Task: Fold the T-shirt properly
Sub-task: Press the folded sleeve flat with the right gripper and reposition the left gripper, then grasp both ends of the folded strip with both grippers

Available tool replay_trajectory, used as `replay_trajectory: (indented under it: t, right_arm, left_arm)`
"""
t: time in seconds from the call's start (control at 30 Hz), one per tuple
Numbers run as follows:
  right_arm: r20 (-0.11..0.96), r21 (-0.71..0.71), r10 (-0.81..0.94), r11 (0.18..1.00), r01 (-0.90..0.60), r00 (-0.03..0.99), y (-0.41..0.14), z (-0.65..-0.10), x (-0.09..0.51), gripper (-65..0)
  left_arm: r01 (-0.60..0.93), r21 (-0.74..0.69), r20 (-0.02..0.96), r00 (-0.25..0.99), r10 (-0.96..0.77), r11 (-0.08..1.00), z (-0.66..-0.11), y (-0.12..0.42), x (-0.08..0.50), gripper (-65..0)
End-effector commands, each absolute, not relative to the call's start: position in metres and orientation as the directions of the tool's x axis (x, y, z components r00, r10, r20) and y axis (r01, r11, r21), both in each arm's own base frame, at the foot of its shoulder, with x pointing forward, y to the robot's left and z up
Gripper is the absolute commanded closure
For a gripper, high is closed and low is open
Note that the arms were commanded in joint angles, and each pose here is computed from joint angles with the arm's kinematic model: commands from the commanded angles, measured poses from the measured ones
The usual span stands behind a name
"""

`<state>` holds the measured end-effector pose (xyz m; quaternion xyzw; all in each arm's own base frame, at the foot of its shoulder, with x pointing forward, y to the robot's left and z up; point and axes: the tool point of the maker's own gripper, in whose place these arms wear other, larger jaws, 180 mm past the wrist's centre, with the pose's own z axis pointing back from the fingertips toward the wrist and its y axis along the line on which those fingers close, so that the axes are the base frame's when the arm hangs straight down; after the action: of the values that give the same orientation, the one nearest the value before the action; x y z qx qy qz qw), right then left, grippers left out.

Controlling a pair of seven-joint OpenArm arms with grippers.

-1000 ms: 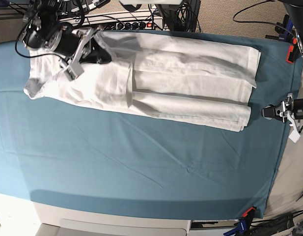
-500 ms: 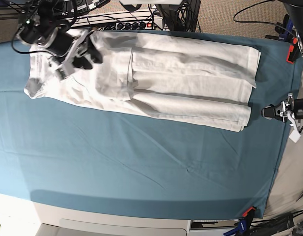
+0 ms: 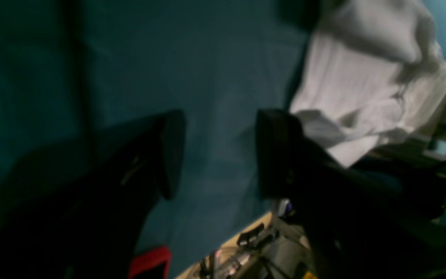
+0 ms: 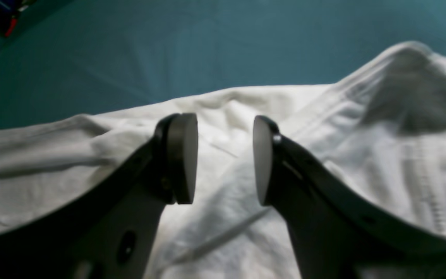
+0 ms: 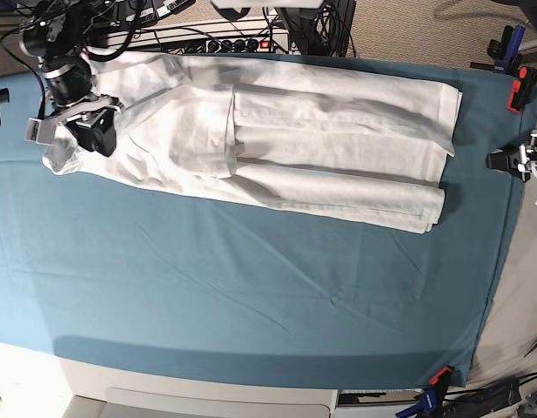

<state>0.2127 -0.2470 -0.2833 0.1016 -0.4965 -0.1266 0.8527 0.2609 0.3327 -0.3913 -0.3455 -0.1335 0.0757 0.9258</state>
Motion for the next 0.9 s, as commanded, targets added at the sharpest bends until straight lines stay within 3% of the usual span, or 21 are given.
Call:
replay_trajectory:
  t: [0.0, 0.53, 0.87]
  right_arm:
    - [0.848, 0.294, -0.314, 0.949, 0.114, 0.428, -0.249, -0.271, 0.217, -23.9]
    - [0.840, 0.219, -0.151, 0.973, -0.070, 0.521, -0.185, -0.292, 0.239, -23.9]
    - [0.839, 0.176, -0.131, 0.984, -0.036, 0.529, -0.197, -0.295, 0.237, -23.9]
  left_arm:
    - [-0.024, -0.641, 0.224, 0.950, 0.217, 0.767, -0.380, 0.341, 0.265, -30.9]
    - [0.169, -0.646, 0.275, 0.961, 0.020, 0.744, -0.386, 0.281, 0.251, -30.7]
    - [0.182, -0.727, 0.272, 0.962, 0.035, 0.663, -0.401, 0.232, 0.253, -30.6]
